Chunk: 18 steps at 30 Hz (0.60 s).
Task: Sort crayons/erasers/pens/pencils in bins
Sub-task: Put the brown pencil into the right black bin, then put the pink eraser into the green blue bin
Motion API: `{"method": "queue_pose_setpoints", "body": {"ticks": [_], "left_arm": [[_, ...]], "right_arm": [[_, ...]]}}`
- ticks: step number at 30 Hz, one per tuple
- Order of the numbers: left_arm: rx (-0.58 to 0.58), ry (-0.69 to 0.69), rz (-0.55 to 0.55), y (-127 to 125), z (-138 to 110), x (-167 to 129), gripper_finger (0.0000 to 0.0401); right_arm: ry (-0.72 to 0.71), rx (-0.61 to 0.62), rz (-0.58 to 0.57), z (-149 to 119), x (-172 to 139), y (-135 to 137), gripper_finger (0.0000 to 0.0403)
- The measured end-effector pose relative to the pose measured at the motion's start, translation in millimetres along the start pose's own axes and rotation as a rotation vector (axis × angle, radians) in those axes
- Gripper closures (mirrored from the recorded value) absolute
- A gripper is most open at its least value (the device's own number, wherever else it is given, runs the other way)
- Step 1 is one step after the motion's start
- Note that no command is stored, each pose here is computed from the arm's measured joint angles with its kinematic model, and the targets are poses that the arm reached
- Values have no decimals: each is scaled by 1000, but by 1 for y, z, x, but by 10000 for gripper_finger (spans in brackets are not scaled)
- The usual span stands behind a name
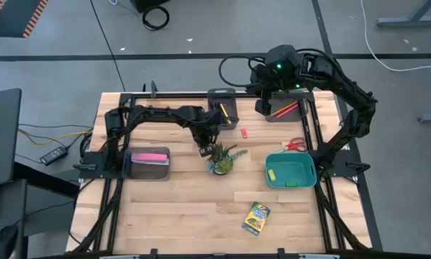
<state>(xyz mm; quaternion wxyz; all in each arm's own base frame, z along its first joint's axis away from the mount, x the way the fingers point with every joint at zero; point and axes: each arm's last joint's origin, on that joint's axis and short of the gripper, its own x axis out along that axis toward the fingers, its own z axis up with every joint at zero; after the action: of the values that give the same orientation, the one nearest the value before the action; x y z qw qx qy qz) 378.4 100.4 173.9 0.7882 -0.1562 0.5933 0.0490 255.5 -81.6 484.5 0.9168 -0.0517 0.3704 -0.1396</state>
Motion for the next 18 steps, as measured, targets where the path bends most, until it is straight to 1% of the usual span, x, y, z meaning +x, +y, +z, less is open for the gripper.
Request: {"method": "queue_pose_setpoints", "body": {"ticks": [5, 7, 9, 10, 13, 15, 16, 18], "left_arm": [[16, -10, -1, -2, 7, -11, 400], [16, 24, 1, -1, 4, -11, 401], [23, 59, 2, 0, 0, -11, 399], [32, 75, 2, 1, -1, -12, 399], [32, 112, 0, 2, -5, -14, 400], [28, 109, 0, 3, -7, -22, 400], [30, 91, 1, 2, -6, -27, 399], [29, 62, 1, 1, -7, -38, 398]], "right_arm": [[0, 16, 0, 0, 0, 0, 354], [2, 18, 5, 0, 0, 0, 354], [9, 13, 35, -2, 3, 0, 354], [20, 2, 70, -4, 7, 0, 354], [82, -34, 207, -16, 29, -1, 354], [117, -35, 283, -26, 47, -2, 354], [135, -35, 304, -31, 57, -2, 354], [194, -43, 312, -44, 77, -2, 354]]}}
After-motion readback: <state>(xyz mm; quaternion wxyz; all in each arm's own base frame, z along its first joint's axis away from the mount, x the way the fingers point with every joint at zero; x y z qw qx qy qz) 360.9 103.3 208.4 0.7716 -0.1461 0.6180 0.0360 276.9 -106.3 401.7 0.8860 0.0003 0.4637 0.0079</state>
